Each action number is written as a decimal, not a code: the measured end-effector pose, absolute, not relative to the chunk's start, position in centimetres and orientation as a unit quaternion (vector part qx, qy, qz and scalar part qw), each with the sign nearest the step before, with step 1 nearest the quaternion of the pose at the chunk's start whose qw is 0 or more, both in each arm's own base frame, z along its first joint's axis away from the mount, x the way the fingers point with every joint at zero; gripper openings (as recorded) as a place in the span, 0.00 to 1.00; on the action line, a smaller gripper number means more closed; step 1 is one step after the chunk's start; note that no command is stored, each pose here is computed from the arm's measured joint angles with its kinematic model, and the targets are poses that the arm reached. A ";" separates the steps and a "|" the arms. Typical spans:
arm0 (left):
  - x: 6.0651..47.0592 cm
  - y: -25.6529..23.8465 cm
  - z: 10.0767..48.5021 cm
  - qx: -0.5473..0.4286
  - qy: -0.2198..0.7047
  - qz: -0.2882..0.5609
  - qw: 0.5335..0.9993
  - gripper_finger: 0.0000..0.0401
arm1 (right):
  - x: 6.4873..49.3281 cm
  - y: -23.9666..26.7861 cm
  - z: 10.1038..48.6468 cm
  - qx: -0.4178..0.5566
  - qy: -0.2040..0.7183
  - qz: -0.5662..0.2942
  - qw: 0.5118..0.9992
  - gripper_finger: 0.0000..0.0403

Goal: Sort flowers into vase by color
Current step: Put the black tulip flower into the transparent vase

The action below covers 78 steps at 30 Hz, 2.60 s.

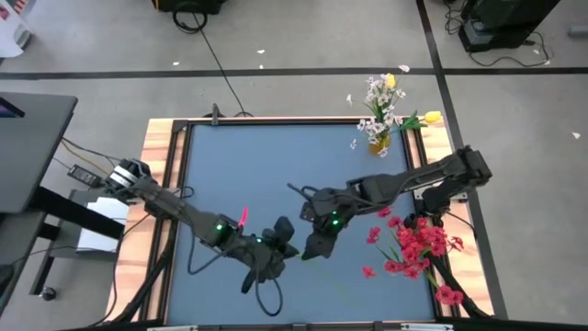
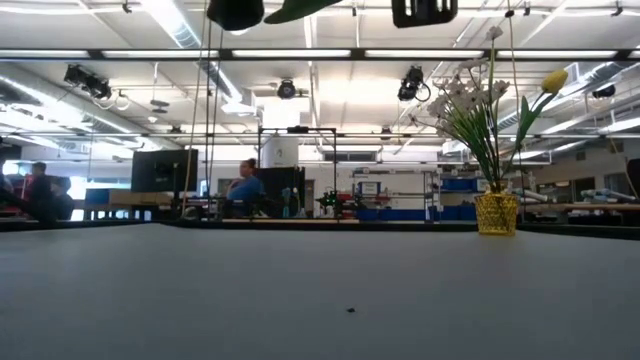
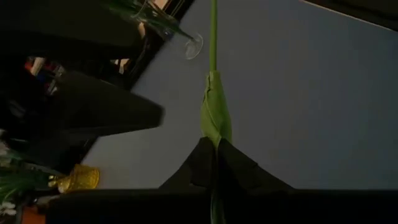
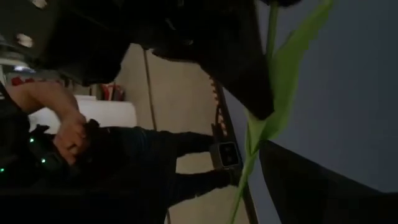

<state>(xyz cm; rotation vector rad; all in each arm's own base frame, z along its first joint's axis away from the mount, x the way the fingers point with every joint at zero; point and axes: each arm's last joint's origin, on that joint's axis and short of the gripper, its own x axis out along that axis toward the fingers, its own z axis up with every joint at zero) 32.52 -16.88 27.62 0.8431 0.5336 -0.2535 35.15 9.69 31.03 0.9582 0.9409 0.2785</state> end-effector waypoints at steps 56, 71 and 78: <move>31.1 -15.4 30.8 0.114 0.250 -0.042 0.961 0.55 | 33.0 9.4 31.9 0.317 0.372 -0.063 0.870 0.01; 30.7 -14.6 31.5 0.046 0.243 -0.002 0.969 0.57 | 20.1 10.0 38.9 0.132 0.311 -0.127 0.933 0.00; 30.7 -14.5 31.4 0.022 0.246 0.013 0.969 0.57 | 16.6 10.3 40.1 0.122 0.316 -0.066 0.938 0.00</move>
